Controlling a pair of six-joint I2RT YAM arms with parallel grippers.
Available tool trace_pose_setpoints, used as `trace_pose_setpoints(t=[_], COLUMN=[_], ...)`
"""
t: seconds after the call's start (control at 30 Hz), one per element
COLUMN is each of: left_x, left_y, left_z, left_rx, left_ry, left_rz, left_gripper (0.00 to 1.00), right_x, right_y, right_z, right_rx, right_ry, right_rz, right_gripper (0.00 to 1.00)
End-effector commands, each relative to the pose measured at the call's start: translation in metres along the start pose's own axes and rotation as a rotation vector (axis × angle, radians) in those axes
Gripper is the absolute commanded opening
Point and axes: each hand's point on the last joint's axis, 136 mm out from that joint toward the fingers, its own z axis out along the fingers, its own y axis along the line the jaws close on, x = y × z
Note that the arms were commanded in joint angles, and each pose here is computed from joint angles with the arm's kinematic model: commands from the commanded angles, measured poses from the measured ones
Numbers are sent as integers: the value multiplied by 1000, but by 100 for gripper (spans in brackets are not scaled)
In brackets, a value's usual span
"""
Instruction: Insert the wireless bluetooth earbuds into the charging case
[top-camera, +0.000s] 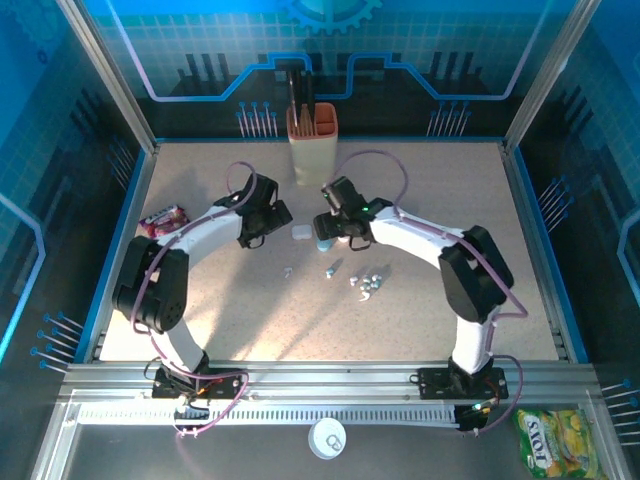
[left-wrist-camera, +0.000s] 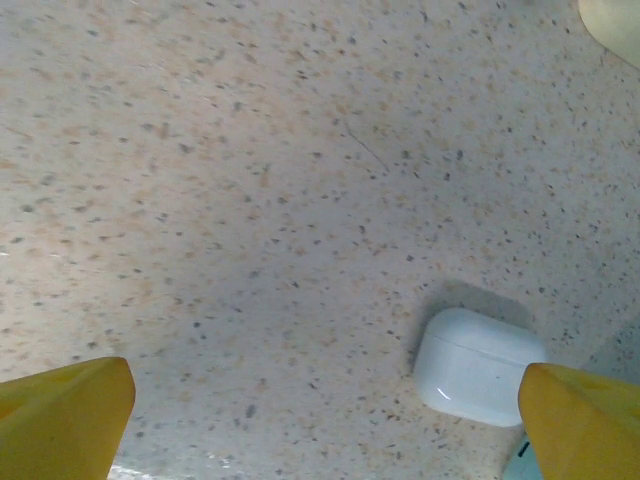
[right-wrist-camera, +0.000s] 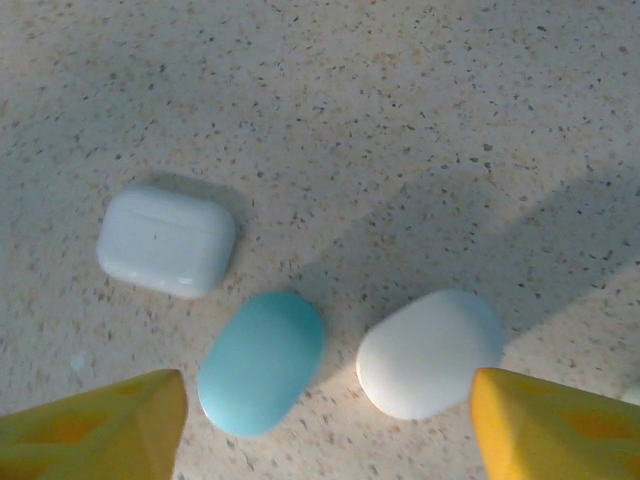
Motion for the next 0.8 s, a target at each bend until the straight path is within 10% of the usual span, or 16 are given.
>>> trace_pose_setpoints(t=[0.0, 0.77], left_x=[-7, -10], left_y=[17, 35], left_z=[-11, -23], left_rx=[-40, -76], left_ry=[-50, -107], left_rz=[-15, 30], left_gripper=[99, 99], right_x=[14, 37], right_y=[-1, 24], right_z=[11, 53], right_rx=[128, 156], right_ry=[72, 245], right_rz=[3, 257], right_gripper=[67, 55])
